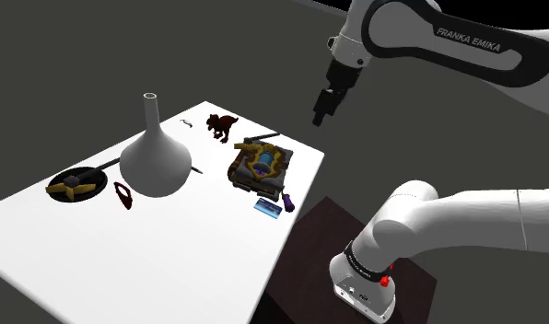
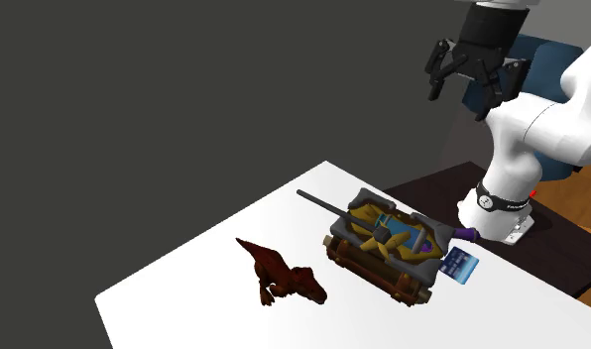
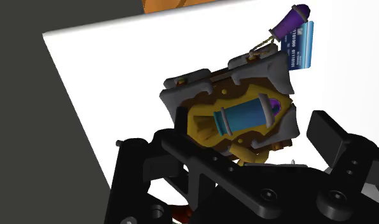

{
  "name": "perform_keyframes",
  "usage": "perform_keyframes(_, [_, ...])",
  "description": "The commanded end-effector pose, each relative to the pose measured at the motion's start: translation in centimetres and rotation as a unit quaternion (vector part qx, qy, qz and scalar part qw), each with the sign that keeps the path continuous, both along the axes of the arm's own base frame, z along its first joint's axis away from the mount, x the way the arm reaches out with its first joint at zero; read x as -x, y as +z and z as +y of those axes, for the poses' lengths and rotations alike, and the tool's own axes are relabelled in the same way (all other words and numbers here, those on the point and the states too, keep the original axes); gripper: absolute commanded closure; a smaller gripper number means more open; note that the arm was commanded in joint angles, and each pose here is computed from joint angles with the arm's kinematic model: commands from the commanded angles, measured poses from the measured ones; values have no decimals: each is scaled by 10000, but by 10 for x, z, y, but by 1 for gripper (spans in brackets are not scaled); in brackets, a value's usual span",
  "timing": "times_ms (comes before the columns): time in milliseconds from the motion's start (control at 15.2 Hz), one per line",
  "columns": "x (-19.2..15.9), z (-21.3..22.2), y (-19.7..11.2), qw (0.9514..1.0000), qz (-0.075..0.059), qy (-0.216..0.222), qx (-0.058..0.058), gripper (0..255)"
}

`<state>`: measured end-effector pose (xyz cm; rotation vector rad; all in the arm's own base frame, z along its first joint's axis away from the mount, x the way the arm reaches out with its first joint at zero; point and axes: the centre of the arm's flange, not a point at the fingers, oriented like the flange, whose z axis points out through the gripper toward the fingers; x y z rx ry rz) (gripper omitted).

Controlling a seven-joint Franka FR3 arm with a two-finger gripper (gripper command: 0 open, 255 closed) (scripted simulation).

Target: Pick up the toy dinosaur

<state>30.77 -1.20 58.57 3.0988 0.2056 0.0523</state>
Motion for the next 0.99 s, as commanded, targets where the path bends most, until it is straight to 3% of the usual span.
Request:
perform_keyframes(0, [0,0,0,10000,0,0,0,0])
perform_keyframes(198, [-32,14,-17,9989,7,-462,-99,0])
perform_keyframes(462, [-77,28,-39,9939,17,-1076,-230,0])
perform_keyframes(660, [-112,36,-56,9876,24,-1534,-328,0])
perform_keyframes(924, [-159,41,-78,9758,34,-2139,-458,0])
